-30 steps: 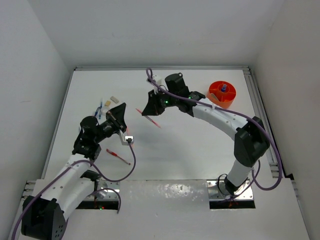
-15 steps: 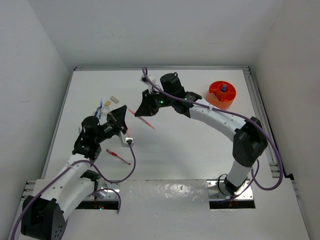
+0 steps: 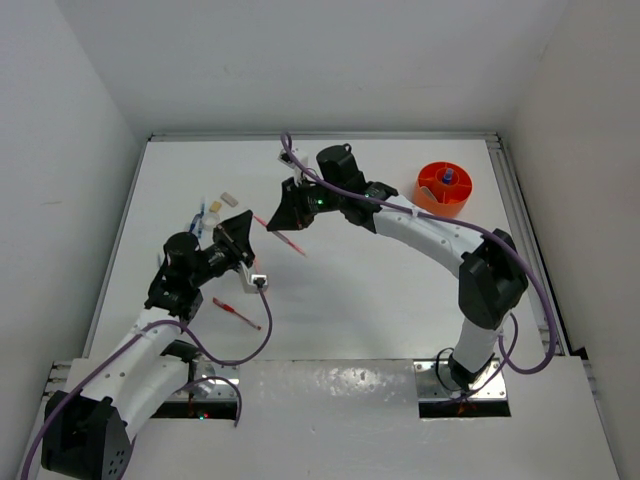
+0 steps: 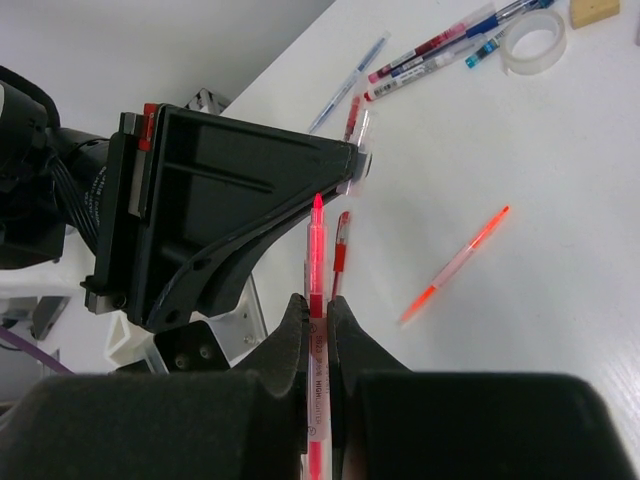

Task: Sort the stationery into containers
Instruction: Close the pen cap on the pen.

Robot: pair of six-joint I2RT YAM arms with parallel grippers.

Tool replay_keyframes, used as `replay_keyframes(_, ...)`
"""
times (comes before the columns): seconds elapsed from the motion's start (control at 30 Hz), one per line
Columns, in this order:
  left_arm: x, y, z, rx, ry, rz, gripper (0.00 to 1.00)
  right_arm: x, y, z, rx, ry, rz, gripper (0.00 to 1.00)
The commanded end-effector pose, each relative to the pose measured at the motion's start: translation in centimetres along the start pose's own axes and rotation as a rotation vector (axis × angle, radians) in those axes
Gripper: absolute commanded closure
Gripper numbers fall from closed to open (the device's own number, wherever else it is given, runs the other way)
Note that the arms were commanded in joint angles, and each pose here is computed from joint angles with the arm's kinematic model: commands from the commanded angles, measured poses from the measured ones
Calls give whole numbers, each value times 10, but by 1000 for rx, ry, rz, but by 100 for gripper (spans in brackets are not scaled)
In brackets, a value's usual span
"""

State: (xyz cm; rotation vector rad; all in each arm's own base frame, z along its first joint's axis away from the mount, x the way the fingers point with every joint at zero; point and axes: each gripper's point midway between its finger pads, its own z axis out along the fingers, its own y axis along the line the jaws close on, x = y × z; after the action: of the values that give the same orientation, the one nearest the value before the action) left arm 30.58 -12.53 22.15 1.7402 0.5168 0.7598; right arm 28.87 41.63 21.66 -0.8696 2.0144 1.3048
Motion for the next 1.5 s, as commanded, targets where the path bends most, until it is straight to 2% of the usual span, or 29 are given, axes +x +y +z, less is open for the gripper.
replay_keyframes(0.0,7,29,-2,-67,15,27,100,-17,10,-3,-22,-45,-47,100)
replay_keyframes(0.57,8,37,-3,-94,20,20,100,-7,-3,3,18,-15,-31,100)
replay_keyframes(1.47,-4,30,-2,-77,-35,30,100,-20,-3,13,-3,-61,-8,100)
